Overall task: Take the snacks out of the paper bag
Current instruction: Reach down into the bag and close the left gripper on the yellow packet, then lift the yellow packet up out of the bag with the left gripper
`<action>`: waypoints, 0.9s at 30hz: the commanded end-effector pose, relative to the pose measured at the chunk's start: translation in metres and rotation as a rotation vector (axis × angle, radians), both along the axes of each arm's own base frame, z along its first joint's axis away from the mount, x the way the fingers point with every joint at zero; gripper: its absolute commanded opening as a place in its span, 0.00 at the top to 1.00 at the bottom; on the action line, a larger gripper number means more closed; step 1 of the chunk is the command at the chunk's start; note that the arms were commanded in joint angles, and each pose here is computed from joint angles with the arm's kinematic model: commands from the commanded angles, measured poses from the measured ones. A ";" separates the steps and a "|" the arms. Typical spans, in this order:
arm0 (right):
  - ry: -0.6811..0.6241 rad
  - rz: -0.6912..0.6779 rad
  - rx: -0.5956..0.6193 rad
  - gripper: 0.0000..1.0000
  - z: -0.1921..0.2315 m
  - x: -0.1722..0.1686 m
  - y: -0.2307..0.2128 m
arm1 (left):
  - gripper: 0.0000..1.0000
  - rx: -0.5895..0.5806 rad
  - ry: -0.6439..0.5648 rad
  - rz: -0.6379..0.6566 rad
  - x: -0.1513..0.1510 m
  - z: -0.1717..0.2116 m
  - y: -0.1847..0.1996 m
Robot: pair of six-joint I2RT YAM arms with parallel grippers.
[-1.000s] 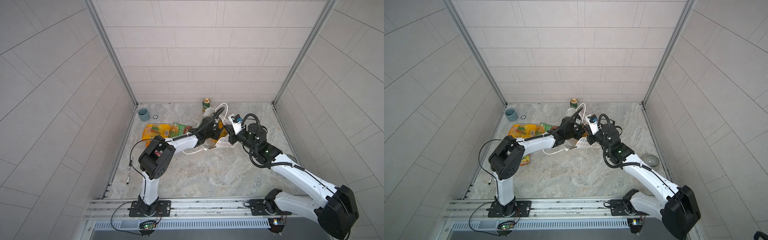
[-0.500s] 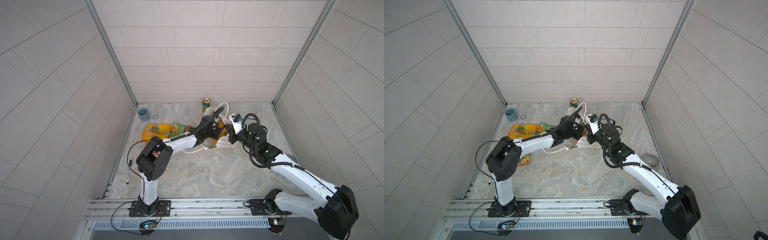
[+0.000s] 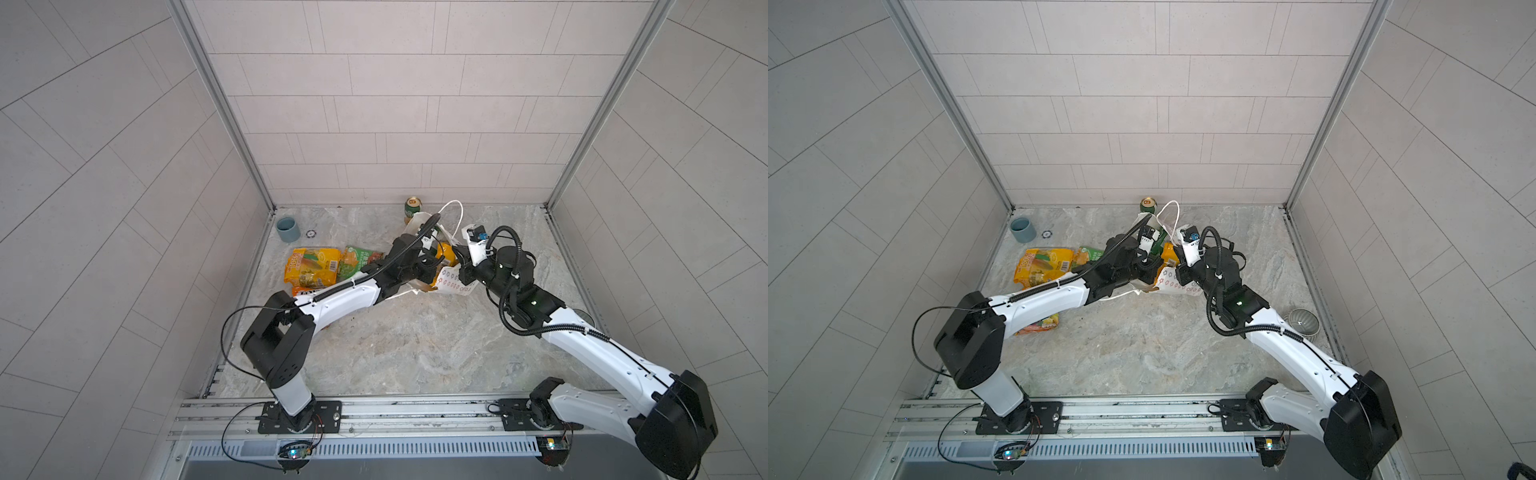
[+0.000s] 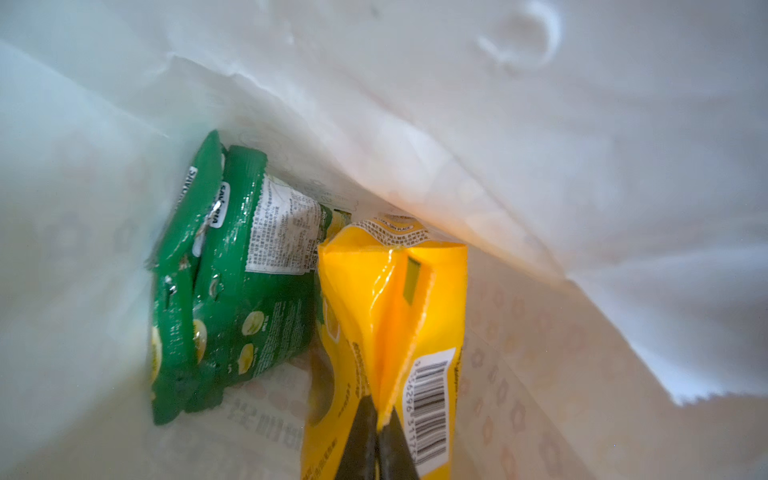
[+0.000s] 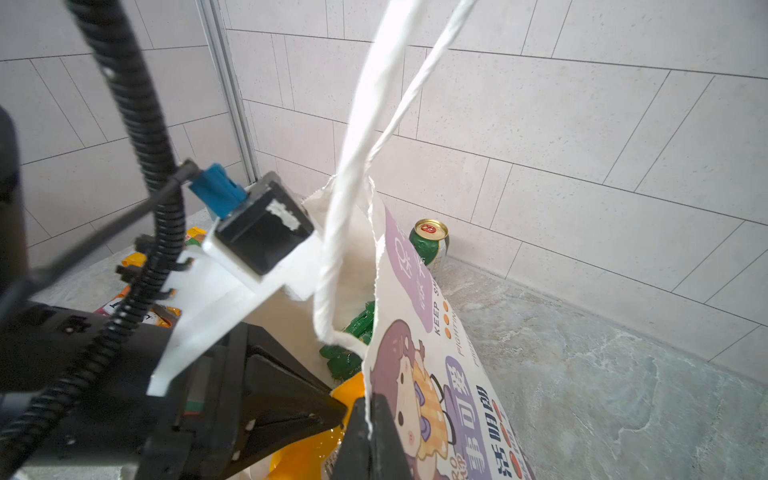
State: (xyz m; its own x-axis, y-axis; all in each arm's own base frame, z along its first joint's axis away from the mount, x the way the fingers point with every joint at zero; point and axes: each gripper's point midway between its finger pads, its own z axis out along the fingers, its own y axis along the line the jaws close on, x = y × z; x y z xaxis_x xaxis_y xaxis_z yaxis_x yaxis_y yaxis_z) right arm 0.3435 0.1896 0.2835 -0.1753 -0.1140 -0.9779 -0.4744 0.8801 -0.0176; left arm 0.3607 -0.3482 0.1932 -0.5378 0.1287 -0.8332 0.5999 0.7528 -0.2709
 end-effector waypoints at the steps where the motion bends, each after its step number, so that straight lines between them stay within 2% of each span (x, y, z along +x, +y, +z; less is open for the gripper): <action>1: -0.010 -0.033 0.022 1.00 0.006 0.000 -0.008 | 1.00 -0.071 -0.091 0.029 -0.001 0.043 0.007; 27: -0.019 -0.049 0.027 1.00 0.008 0.000 -0.013 | 1.00 -0.090 -0.196 0.111 -0.010 0.125 0.056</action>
State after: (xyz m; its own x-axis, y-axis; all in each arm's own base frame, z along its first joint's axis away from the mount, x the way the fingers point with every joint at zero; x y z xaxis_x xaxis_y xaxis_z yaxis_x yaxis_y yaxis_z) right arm 0.3443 0.1833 0.2884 -0.1679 -0.0987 -0.9808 -0.4525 0.8917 -0.0123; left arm 0.3479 -0.2981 0.2536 -0.4842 0.0862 -0.8707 0.5406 0.8120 -0.2202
